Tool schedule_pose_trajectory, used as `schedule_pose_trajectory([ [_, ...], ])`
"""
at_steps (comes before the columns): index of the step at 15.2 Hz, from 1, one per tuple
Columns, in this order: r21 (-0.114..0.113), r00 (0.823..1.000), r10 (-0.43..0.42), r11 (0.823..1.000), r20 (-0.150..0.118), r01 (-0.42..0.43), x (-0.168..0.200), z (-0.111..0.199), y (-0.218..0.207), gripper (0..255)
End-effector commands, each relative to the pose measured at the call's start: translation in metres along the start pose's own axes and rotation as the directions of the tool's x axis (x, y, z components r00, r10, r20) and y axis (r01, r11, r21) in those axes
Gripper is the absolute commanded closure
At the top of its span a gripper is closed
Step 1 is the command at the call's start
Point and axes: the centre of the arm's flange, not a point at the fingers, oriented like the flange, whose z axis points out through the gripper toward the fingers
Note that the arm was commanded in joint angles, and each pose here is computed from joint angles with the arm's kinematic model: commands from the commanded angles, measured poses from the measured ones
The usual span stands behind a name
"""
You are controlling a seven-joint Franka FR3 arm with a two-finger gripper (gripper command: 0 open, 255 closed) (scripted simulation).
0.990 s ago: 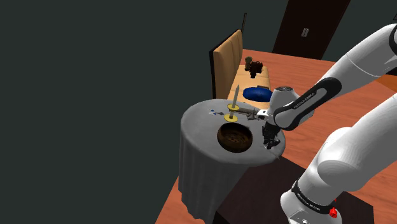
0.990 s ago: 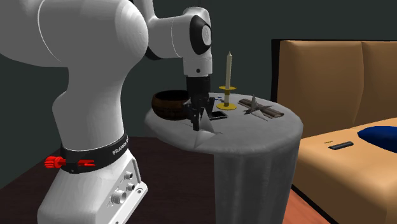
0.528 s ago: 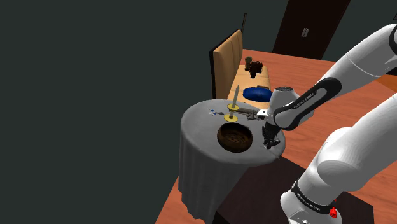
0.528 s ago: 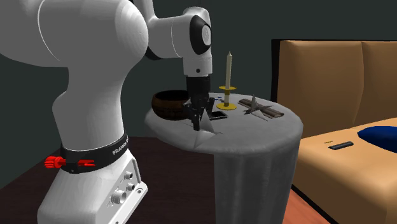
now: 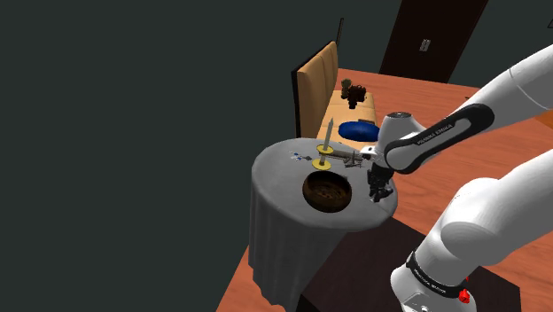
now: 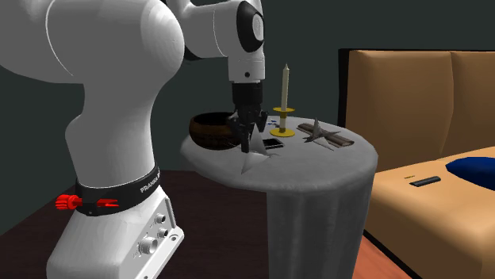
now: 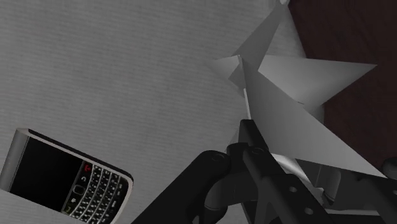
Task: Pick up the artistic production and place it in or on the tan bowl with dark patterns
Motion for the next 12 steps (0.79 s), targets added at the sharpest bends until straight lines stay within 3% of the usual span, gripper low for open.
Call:
schedule_pose_trajectory([
  [1, 0.000, 1.000, 0.000, 1.000, 0.001, 0.000, -0.001, -0.012, -0.001, 255],
  [12, 0.000, 1.000, 0.000, 1.000, 0.001, 0.000, -0.007, -0.070, -0.003, 255],
])
